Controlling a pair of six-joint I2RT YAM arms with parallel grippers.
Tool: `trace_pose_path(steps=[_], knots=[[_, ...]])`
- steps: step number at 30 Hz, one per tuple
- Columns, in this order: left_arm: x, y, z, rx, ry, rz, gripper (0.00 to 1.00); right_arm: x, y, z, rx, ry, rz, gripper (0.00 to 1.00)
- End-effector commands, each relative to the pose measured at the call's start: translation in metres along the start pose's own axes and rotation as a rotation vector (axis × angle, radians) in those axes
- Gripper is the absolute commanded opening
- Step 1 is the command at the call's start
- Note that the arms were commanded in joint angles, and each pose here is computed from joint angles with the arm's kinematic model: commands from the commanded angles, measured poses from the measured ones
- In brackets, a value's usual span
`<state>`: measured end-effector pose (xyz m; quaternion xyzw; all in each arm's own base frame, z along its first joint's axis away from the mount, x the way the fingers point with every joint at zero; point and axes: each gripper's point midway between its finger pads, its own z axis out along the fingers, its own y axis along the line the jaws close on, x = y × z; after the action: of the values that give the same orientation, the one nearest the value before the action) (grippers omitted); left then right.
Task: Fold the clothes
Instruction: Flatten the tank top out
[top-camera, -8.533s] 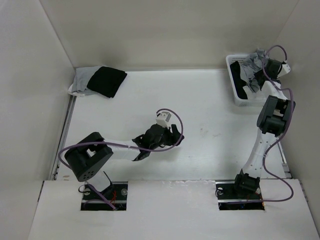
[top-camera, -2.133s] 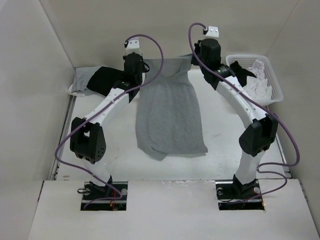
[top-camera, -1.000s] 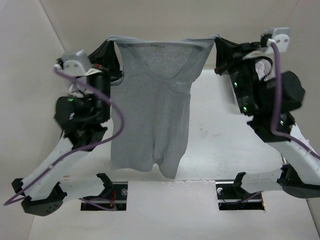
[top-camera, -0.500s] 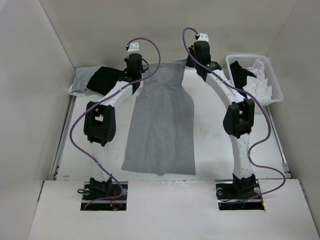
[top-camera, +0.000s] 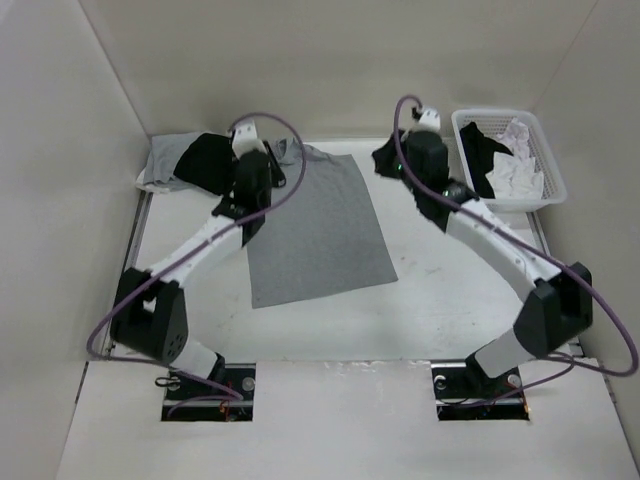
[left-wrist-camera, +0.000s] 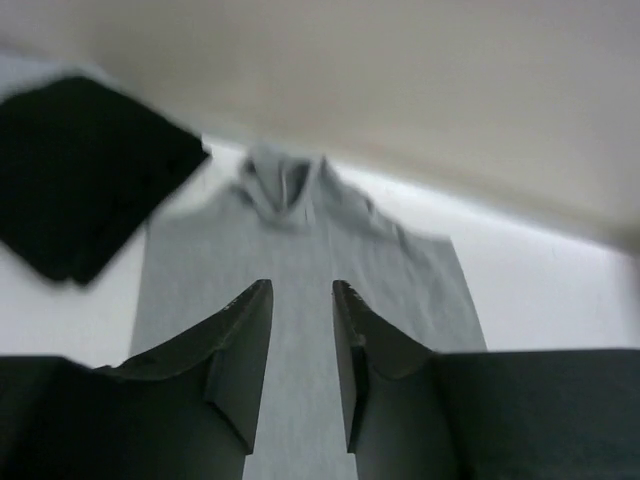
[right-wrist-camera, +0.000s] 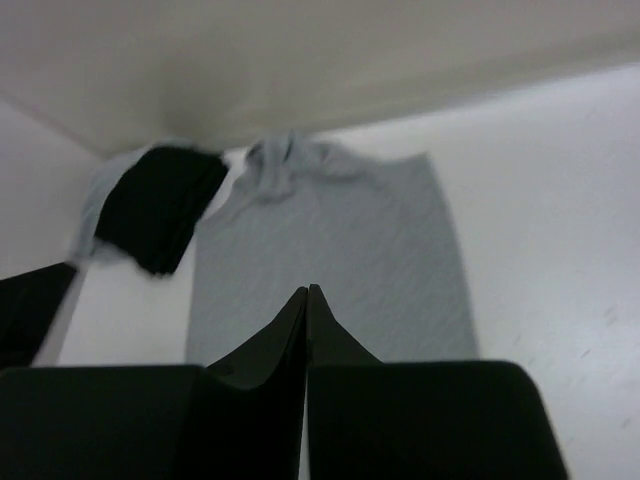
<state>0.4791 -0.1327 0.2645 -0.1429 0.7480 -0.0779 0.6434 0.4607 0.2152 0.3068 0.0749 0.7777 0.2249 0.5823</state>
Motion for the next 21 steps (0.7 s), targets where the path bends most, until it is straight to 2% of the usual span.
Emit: trace_pose_path(steps=[1, 7, 9, 11, 14, 21], knots=[[0.060, 0.021, -0.043, -0.011, 0.098, -0.118, 0.27, 0.087, 0.017, -0.024, -0.062, 0.128, 0.071, 0.01], [0.159, 0.102, -0.135, -0.123, 0.362, -0.209, 0.18, 0.190, 0.004, -0.097, -0.088, 0.281, 0.074, 0.01], [0.191, 0.123, -0.161, -0.162, 0.475, -0.250, 0.19, 0.214, -0.007, -0.116, -0.079, 0.317, 0.059, 0.01], [0.217, 0.136, -0.185, -0.194, 0.574, -0.303, 0.24, 0.226, -0.015, -0.132, -0.069, 0.326, 0.059, 0.02], [0.238, 0.148, -0.211, -0.235, 0.657, -0.382, 0.29, 0.230, -0.028, -0.150, -0.057, 0.319, 0.063, 0.04], [0.241, 0.157, -0.244, -0.274, 0.698, -0.415, 0.32, 0.237, -0.052, -0.168, -0.028, 0.313, 0.076, 0.07]])
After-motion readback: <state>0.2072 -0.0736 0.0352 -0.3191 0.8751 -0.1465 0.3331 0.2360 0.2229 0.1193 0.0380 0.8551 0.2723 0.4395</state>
